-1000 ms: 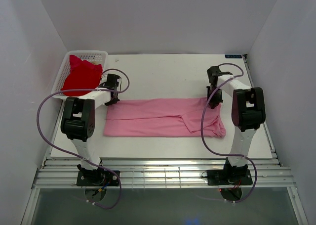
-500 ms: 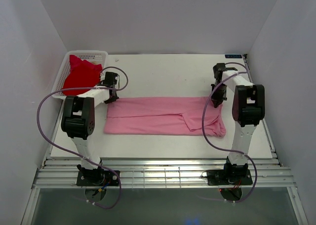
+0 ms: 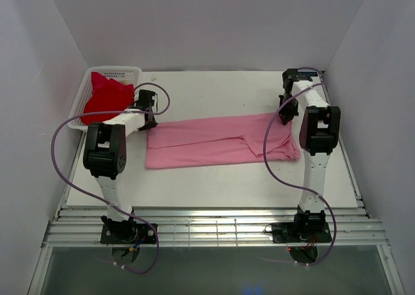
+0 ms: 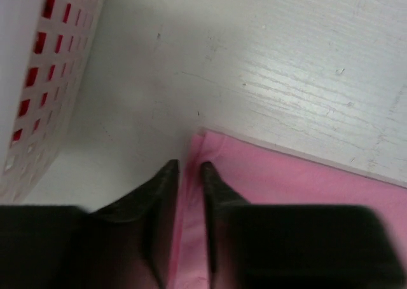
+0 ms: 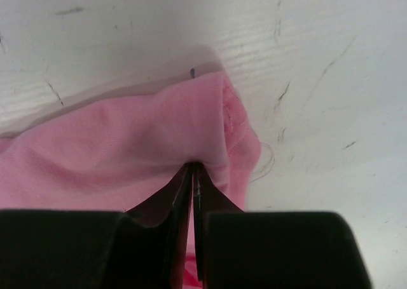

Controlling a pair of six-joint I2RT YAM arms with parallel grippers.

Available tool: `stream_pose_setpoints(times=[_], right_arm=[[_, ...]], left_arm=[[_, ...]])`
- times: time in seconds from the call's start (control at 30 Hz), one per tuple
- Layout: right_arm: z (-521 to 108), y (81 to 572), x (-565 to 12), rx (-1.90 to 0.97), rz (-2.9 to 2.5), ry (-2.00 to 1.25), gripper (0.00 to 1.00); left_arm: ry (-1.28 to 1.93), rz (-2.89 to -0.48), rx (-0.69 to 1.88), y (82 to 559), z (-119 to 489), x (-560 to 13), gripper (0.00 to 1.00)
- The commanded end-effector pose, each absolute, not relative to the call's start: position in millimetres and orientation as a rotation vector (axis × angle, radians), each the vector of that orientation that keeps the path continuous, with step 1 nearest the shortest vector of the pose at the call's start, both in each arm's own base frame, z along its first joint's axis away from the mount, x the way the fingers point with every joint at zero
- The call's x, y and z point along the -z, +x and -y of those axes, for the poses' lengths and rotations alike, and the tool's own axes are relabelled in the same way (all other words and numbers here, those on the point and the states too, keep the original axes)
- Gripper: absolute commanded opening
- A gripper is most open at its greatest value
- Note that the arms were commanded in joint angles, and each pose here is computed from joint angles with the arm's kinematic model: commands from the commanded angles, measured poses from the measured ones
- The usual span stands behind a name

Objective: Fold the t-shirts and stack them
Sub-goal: Fold the other side of the tshirt into a rectangle

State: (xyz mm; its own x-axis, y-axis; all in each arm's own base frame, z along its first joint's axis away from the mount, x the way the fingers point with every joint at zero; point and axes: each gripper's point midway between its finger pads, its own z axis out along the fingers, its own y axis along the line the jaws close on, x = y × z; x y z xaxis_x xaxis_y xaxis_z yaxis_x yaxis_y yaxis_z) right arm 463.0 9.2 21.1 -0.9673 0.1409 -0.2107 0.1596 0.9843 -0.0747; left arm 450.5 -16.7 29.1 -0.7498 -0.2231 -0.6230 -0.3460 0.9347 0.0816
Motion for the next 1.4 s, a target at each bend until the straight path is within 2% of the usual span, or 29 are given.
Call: stream_pose_setpoints(times=[0.0, 0.03, 0.07, 0.1, 0.13, 0.17, 0.2, 0.3, 0.37, 0.43, 0.6, 0.77, 0.83, 0.97, 1.37], right_arm=[[13, 490, -24, 0.172, -2.836, 0.236, 0.1], [11, 496, -32, 0.152, -2.801, 0.224, 0.13], [8, 493, -48, 0.119, -2.763, 0.21, 0.17], [7, 494, -58, 0.101, -2.724, 0.196, 0.19], [6, 507, -71, 0.081, -2.636, 0.192, 0.21], [3, 497, -68, 0.063, -2.634, 0.184, 0.24], [2, 498, -100, 0.046, -2.553, 0.177, 0.25], [-1, 489, -129, 0.012, -2.486, 0.165, 0.31], [-3, 478, -137, 0.002, -2.496, 0.153, 0.31], [-3, 464, -131, 0.0, -2.53, 0.15, 0.31], [-6, 422, -106, -0.01, -2.651, 0.151, 0.31], [-8, 392, -87, -0.023, -2.699, 0.177, 0.31], [-8, 383, -81, -0.027, -2.722, 0.186, 0.31], [-8, 375, -78, -0.025, -2.73, 0.193, 0.32], [-10, 358, -71, -0.04, -2.754, 0.193, 0.3]], left_arm=[[-0.42, -2.288, -0.212, 476, 11, -90, 0.39], [-0.42, -2.253, -0.191, 480, 13, -104, 0.47], [-0.421, -2.227, -0.176, 483, 15, -116, 0.6], [-0.421, -2.205, -0.167, 485, 17, -125, 0.66], [-0.412, -2.185, -0.155, 486, 23, -134, 0.7], [-0.406, -2.155, -0.136, 487, 28, -150, 0.73], [-0.381, -2.129, -0.108, 489, 41, -164, 0.77], [-0.329, -2.088, -0.019, 487, 77, -191, 0.84], [-0.255, -2.09, 0.095, 477, 130, -199, 0.84], [-0.166, -2.116, 0.219, 464, 192, -199, 0.8], [0.076, -2.257, 0.459, 424, 317, -155, 0.79], [0.246, -2.315, 0.592, 400, 399, -133, 0.82], [0.284, -2.388, 0.577, 387, 413, -107, 0.82], [0.282, -2.453, 0.641, 374, 429, -93, 0.83], [0.285, -2.463, 0.771, 352, 462, -91, 0.84]])
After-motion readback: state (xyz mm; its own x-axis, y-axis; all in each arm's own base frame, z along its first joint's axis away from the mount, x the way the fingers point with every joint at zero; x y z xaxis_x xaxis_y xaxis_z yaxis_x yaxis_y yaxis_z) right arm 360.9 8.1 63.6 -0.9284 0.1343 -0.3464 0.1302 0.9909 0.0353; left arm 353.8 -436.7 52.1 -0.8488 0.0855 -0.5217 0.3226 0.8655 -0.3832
